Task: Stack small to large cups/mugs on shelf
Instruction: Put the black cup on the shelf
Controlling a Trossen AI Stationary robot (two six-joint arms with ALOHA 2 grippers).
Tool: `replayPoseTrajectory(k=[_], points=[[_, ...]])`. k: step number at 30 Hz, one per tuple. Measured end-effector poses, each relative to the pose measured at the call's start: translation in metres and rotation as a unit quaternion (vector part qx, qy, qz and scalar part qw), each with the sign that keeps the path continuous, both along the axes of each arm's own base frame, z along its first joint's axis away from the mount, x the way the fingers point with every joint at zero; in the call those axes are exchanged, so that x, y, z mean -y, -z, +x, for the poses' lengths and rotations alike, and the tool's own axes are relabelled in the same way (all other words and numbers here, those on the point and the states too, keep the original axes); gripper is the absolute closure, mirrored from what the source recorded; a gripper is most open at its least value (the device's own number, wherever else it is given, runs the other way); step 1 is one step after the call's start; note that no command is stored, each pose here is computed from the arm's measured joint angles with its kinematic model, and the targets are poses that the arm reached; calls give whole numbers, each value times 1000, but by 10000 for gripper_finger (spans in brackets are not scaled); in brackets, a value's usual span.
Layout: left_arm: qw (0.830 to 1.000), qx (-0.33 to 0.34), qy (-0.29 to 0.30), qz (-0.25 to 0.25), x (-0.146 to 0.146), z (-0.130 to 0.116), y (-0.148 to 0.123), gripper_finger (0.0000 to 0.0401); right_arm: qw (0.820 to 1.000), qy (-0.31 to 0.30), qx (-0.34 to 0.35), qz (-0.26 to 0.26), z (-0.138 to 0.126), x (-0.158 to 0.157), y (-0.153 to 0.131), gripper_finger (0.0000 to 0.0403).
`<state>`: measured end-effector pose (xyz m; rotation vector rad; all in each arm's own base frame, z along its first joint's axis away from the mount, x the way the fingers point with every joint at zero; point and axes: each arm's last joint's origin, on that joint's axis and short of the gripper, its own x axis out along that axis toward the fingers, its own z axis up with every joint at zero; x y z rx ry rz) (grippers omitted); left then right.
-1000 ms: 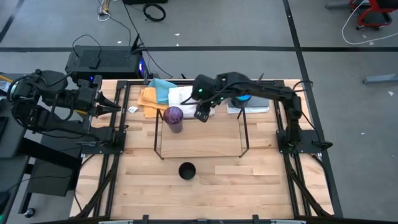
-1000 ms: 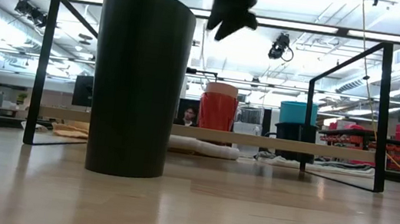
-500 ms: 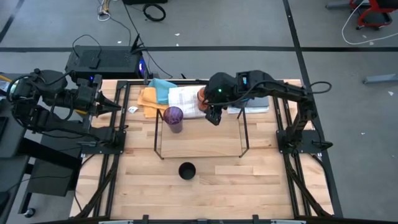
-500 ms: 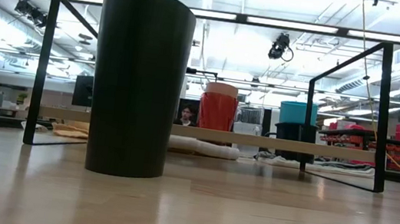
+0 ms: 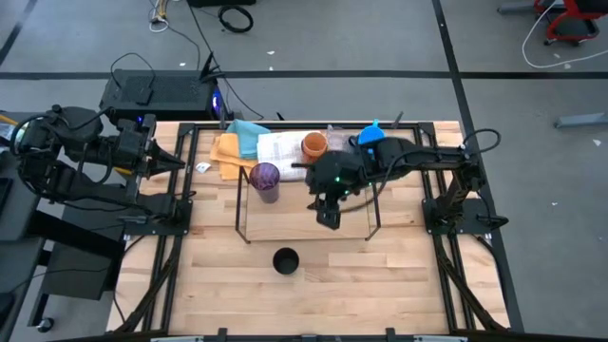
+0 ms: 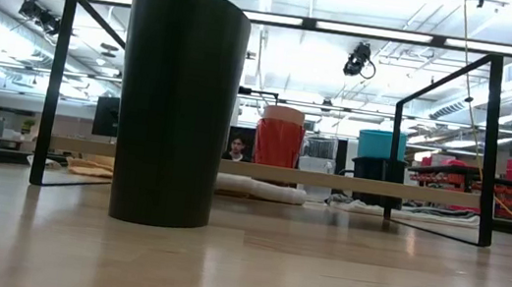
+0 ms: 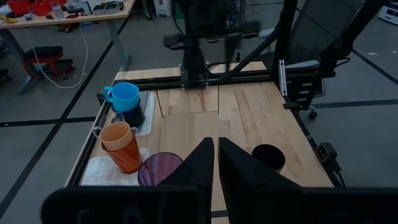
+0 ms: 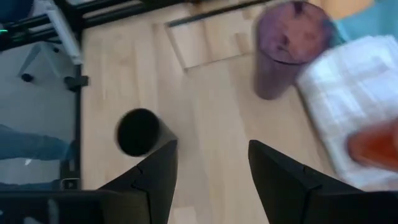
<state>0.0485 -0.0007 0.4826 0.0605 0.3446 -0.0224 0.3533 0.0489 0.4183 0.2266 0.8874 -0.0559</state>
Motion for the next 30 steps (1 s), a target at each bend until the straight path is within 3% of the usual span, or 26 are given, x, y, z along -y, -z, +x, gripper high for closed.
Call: replayPoseTrajectory(k=[5,12,22,30], points=[[1000,0,-1,-3,0,0,0,369,999,-5,37,8,8,-17,-1,200],[1000,0,-8,-22,0,0,0,362,999,-17,38,26,22,-44,13,200],[1000,-1,-8,-22,0,0,0,373,1000,-3,-16,6,66,-71,77,200],[1000,-1,-8,-22,0,0,0,362,999,15,-45,2,81,-70,103,200]])
